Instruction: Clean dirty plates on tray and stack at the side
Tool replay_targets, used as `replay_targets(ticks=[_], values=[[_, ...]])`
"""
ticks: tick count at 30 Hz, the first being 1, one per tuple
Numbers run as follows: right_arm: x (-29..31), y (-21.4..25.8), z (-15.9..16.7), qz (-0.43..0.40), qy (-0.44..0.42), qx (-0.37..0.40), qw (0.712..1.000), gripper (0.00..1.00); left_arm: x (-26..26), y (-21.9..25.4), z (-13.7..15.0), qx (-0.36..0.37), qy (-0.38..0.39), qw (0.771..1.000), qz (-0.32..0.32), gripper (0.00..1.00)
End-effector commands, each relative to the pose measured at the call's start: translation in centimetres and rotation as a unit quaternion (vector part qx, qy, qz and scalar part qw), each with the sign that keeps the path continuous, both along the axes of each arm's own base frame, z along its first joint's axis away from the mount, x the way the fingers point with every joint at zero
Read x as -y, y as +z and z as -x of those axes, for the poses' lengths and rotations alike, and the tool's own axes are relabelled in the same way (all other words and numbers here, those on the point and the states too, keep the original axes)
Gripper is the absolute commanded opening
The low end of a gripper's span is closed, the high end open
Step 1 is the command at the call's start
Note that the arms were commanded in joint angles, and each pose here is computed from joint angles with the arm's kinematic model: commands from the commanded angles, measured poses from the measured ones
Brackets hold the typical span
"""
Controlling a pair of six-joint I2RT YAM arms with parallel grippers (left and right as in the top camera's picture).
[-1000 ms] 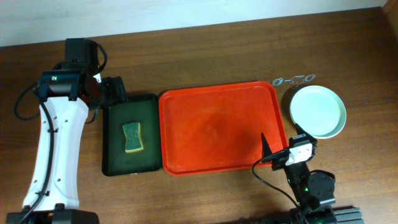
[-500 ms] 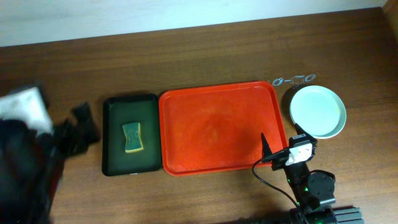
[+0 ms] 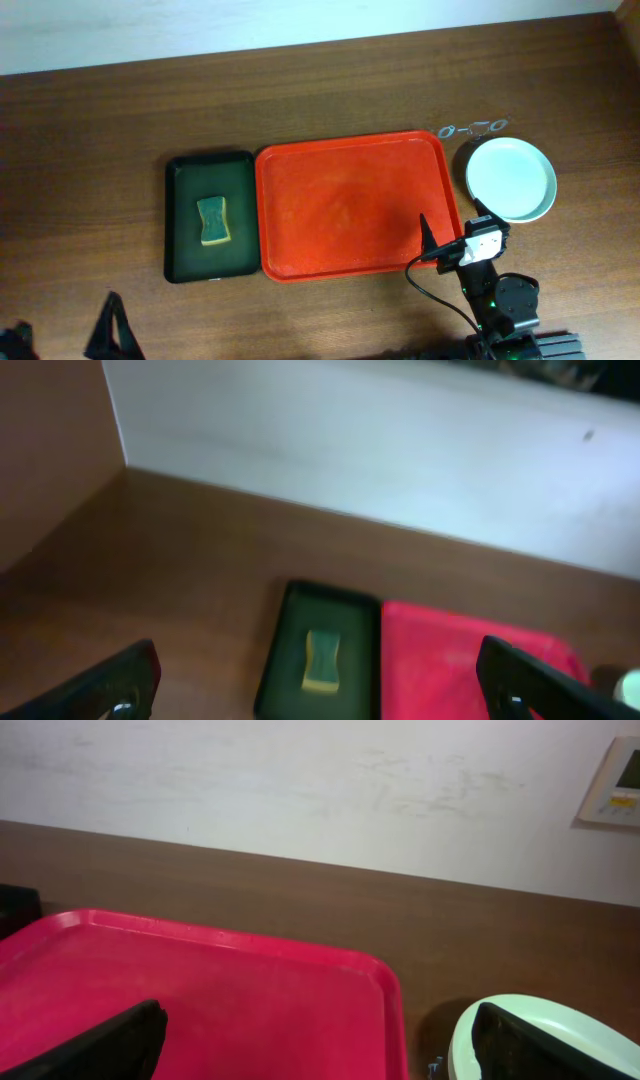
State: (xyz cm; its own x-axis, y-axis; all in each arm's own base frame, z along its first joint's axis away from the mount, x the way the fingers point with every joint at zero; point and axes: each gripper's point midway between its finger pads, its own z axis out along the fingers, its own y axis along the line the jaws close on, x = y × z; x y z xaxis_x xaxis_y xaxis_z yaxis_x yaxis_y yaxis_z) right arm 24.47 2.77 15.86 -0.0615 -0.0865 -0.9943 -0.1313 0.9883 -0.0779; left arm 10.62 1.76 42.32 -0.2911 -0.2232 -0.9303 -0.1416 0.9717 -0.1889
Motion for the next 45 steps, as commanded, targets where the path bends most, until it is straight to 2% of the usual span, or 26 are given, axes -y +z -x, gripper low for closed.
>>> replay_targets(ticks=[1,5,9,15,19,24,27,33,38,45], values=[[0.1,-0.2,0.0,-0.004,-0.003,-0.002,1.0,0.98,-0.6,-4.5,1.2,-0.057,0.012,0.998,-0.011,0.99],[0.1,-0.2,0.0,-0.004,-0.003,-0.002,1.0,0.98,-0.7,-9.2,1.8,-0.101,0.014,0.995,-0.016,0.99],[0.1,-0.2,0.0,-0.004,-0.003,-0.002,1.0,0.98,-0.6,-11.3,0.1,-0.07,0.015,0.997,-0.013,0.99],[0.1,-0.2,0.0,-0.004,-0.003,-0.002,1.0,0.98,-0.4,-10.5,-3.1,0.043,0.017,0.999,-0.003,0.99],[0.1,-0.2,0.0,-0.004,-0.003,-0.002,1.0,0.98,-0.3,-8.0,-4.8,0.147,0.021,0.989,0.005,0.99],[0.1,-0.2,0.0,-0.004,-0.003,-0.002,1.0,0.98,-0.3,-5.6,-5.7,0.254,0.021,0.967,0.014,0.99],[0.1,-0.2,0.0,-0.004,-0.003,-0.002,1.0,0.98,0.0,-4.4,-5.6,0.324,0.013,0.946,0.019,0.99],[0.1,-0.2,0.0,-0.004,-0.003,-0.002,1.0,0.98,0.9,-3.6,-6.5,0.4,-0.013,0.916,0.022,0.99],[0.1,-0.2,0.0,-0.004,-0.003,-0.002,1.0,0.98,1.4,-5.9,-8.1,0.425,-0.024,0.905,0.022,0.99],[0.1,-0.2,0.0,-0.004,-0.003,-0.002,1.0,0.98,1.8,-11.8,-10.8,0.396,-0.034,0.917,0.043,0.99]])
